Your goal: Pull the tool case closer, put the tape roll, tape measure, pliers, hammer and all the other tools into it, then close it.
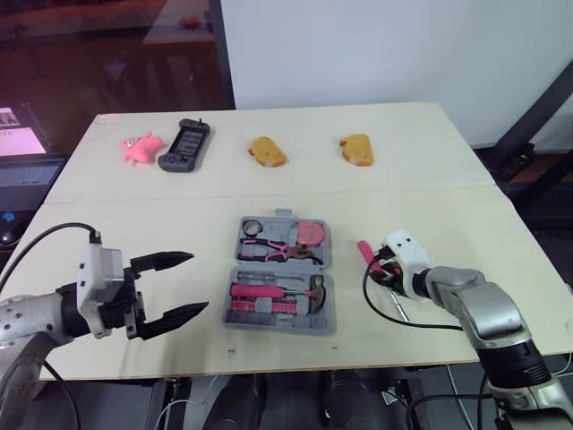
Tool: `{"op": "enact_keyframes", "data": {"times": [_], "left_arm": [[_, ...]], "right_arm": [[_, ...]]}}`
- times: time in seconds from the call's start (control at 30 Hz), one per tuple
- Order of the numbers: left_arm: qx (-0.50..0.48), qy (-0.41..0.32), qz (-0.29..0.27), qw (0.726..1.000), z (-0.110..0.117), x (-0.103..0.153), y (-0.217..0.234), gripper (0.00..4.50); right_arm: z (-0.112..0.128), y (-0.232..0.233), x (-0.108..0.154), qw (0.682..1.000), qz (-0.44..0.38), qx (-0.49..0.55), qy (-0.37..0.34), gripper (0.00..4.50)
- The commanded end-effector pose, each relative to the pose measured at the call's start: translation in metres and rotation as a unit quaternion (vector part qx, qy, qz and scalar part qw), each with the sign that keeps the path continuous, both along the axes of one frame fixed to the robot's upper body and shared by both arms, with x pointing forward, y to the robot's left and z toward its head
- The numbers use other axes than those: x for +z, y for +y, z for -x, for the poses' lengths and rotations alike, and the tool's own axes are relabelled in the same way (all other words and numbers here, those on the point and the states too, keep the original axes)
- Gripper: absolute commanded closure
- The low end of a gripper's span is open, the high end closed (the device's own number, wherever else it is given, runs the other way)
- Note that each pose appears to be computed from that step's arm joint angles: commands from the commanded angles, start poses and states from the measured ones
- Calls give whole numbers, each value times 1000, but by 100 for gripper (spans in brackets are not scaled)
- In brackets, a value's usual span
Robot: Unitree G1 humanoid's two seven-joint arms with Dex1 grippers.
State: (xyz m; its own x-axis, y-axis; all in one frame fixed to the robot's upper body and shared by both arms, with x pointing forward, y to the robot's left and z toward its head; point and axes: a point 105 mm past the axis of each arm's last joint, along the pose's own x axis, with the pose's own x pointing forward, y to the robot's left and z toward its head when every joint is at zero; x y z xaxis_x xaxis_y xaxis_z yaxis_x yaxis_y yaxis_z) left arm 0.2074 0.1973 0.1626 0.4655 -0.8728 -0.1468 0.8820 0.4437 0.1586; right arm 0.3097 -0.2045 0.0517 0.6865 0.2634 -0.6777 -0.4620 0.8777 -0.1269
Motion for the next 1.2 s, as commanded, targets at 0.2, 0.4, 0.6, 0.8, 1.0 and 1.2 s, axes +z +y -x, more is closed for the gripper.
{"op": "enact_keyframes", "data": {"times": [0.2, 0.4, 0.6, 0.8, 1.0, 1.2], "left_arm": [[7, -11, -8, 1000, 2, 3, 3, 0], [18, -10, -9, 1000, 2, 1, 10, 0], [36, -10, -15, 999, 5, -1, 21, 0], [51, 0, -27, 998, 15, -3, 34, 0], [59, 18, -47, 997, 26, -7, 47, 0], [71, 39, -60, 995, 39, -9, 58, 0]], "right_arm": [[-3, 5, 9, 1000, -7, 6, -13, 410], [-15, 19, 49, 995, 40, 83, -39, 410], [-2, 71, 94, 945, 152, 286, -39, 410], [24, 129, 117, 895, 149, 419, 38, 410], [31, 175, 108, 874, 146, 456, 81, 410], [46, 214, 83, 861, 124, 475, 131, 410]]}}
